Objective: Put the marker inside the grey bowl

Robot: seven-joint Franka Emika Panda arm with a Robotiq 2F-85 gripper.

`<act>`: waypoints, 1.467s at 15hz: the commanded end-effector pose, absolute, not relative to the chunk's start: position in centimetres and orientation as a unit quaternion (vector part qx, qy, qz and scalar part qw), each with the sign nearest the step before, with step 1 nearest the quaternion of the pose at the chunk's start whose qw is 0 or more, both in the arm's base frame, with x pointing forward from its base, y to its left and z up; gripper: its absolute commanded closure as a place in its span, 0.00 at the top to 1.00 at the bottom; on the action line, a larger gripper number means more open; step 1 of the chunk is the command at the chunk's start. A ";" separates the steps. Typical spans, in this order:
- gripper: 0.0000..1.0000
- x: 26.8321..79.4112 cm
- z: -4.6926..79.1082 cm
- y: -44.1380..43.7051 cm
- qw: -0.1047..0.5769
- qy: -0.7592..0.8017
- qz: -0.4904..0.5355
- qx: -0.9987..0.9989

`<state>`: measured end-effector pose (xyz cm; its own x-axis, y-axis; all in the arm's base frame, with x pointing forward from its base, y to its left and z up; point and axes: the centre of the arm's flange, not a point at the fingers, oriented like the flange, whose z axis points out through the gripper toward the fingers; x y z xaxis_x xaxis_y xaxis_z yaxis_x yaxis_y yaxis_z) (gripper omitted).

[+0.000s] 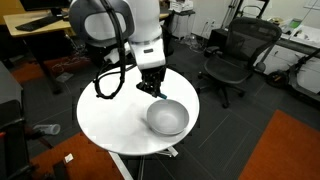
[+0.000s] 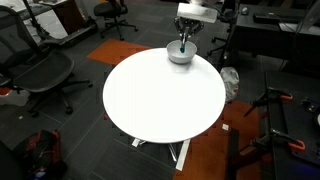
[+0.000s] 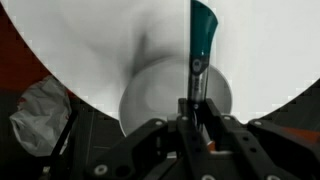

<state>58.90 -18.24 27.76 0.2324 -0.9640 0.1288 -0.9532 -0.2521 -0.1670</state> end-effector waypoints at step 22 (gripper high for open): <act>1.00 64.2 22.7 -25.7 -0.019 0.639 -0.081 -0.765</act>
